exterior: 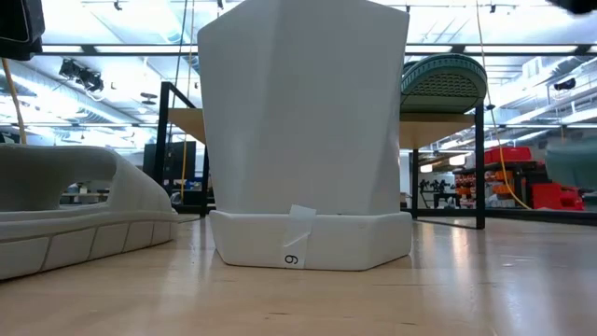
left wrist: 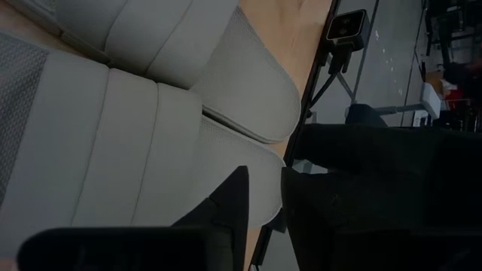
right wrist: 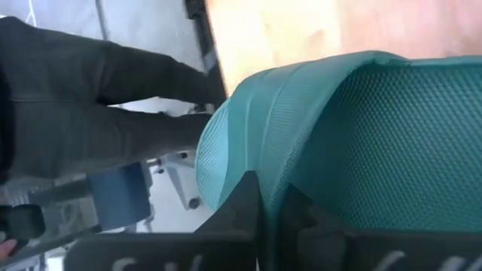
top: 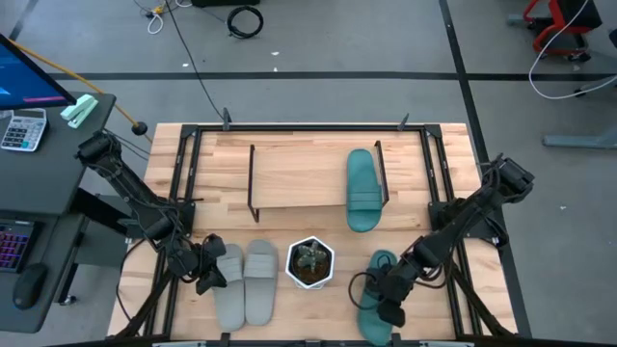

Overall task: Pick and place slides into the shelf
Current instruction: Put the green slide on the shelf

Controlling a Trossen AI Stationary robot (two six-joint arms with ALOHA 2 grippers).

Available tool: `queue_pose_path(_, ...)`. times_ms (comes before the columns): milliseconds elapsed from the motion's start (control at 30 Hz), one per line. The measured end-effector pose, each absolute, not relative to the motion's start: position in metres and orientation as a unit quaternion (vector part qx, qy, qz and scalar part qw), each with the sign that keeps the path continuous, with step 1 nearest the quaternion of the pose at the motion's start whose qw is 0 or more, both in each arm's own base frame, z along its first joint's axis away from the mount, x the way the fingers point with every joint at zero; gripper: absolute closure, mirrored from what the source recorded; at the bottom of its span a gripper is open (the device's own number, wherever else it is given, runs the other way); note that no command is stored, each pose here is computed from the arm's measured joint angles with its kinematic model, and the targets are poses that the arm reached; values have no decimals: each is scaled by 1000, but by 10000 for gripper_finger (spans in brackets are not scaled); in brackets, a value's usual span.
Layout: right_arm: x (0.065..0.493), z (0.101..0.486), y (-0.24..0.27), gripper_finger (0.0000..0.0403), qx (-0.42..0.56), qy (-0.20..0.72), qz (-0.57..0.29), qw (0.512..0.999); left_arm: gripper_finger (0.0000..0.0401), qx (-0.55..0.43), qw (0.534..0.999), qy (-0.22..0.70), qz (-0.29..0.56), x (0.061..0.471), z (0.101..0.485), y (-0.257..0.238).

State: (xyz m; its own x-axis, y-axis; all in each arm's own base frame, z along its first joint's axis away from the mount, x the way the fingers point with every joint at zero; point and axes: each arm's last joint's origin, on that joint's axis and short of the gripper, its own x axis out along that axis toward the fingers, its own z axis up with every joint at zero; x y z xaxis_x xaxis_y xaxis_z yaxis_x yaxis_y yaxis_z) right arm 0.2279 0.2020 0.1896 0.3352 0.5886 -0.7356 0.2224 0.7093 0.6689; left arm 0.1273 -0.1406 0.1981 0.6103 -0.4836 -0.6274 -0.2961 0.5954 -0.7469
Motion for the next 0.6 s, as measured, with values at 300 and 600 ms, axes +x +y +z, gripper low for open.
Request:
queue_pose_path(300,229,231,225,393,350,568,166,726,321,-446,779,437,-60,127,198,-141)
queue_pose_path(600,231,288,223,393,285,592,163,736,321,-446,779,437,-60,127,198,-141)
